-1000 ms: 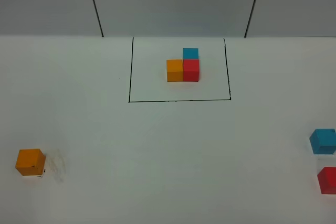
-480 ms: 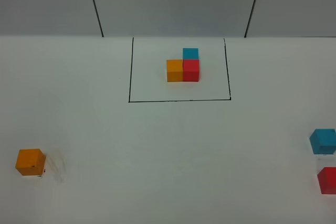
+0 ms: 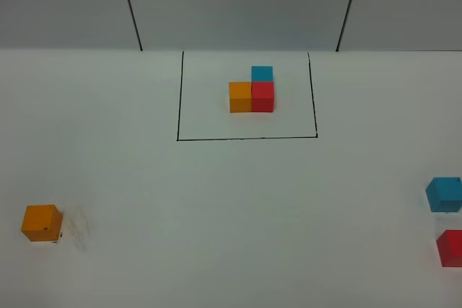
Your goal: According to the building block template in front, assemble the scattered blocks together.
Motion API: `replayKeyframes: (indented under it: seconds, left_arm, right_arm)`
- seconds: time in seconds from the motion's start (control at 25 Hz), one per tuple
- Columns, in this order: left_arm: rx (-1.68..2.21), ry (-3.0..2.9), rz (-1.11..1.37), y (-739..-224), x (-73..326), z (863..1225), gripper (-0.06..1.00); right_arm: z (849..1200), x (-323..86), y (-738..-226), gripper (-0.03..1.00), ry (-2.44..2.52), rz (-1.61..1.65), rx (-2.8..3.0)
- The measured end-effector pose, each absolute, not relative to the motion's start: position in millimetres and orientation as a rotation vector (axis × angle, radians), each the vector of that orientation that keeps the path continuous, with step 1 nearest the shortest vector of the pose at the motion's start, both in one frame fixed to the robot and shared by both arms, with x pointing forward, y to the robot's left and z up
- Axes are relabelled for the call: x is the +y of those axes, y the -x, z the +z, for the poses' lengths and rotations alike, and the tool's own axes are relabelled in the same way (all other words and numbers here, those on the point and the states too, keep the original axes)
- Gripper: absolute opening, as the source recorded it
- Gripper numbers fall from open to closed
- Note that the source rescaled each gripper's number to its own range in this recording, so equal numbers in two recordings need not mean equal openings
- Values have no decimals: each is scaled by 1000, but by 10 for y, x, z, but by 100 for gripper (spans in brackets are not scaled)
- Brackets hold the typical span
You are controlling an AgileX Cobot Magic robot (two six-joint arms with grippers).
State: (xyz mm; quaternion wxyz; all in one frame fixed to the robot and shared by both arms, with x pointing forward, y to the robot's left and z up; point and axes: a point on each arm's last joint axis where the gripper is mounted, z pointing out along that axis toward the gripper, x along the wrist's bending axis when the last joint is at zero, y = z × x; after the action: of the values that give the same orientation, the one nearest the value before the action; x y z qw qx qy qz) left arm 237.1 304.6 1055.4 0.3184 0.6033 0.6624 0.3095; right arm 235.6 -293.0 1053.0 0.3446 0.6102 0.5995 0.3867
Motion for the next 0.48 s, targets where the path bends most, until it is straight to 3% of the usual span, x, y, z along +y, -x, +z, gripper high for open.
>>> replayKeyframes:
  seconds: [0.32,0.48]
  left_arm:
    - [1950,-1675,585,-2973,3014,11096,77]
    - [2041,-1751,519,-3406,3027,11239,85]
  right_arm:
    - [10530,-2930,-2356,0,-1585,1004,1557]
    - [10530,-2930,-2356,0,-1585,1004,1557]
